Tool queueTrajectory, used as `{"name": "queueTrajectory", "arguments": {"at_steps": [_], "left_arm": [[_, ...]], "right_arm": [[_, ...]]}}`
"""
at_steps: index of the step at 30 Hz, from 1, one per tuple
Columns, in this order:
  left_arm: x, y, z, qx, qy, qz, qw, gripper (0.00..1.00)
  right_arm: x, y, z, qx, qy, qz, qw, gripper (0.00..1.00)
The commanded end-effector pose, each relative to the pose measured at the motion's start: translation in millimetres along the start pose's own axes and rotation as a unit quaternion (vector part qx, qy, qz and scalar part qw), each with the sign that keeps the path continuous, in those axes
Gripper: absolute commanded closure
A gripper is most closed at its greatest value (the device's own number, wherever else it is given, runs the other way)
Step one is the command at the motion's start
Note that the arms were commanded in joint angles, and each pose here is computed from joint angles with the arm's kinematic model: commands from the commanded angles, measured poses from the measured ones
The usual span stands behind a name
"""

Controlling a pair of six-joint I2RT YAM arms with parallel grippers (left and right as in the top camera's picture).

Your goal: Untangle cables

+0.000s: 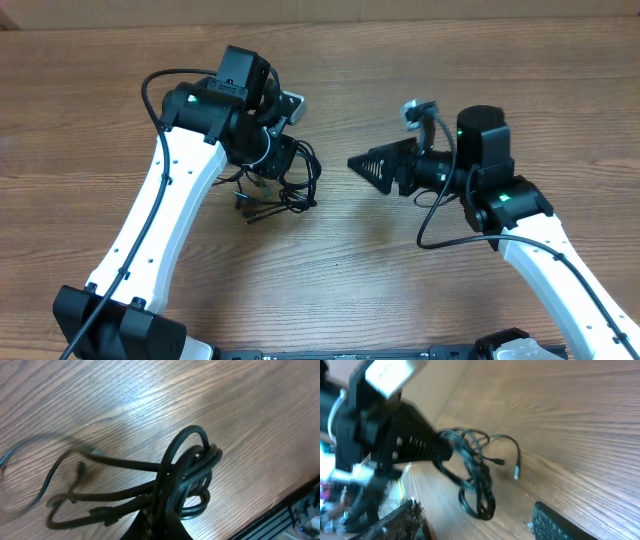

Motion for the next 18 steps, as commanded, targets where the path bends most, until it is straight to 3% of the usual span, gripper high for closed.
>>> {"name": "queueTrajectory", "arguments": {"at_steps": [1,7,10,12,18], "left_arm": [[-7,-5,-23,0.056,0.030,-0.016,0.998,0.96],[0,-8,-55,0.101,0.043,-0.014,0.994,0.96],[2,-10,-63,0.110,0.046,-0.017,0.993,0.96],[2,-11,-63,0.100,0.045,-0.020,0.994,0.96],[3,-10,-59,0.099,0.030,-0.015,0.995,0.96]], "right_arm": [[5,13,26,-0.091,-0.036,0.024,0.995,0.32],[22,31,30,-0.138,-0.006,0.049,0.989,0.39],[24,36,21,-0.131,0.028,0.055,0.989,0.50],[23,39,16,-0.128,0.042,0.062,0.989,0.62],[22,40,9,-0.126,0.065,0.064,0.988,0.62]]}}
Point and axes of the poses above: each gripper's point midway between its finger pads, its own x axis out along the fingers, its own z axis along the line the jaws close on, y = z × x, the point moved 2 cm from there along -x, back along the fingers, and after that the axes turned 5 degrees about x, right-handed, at the moved point
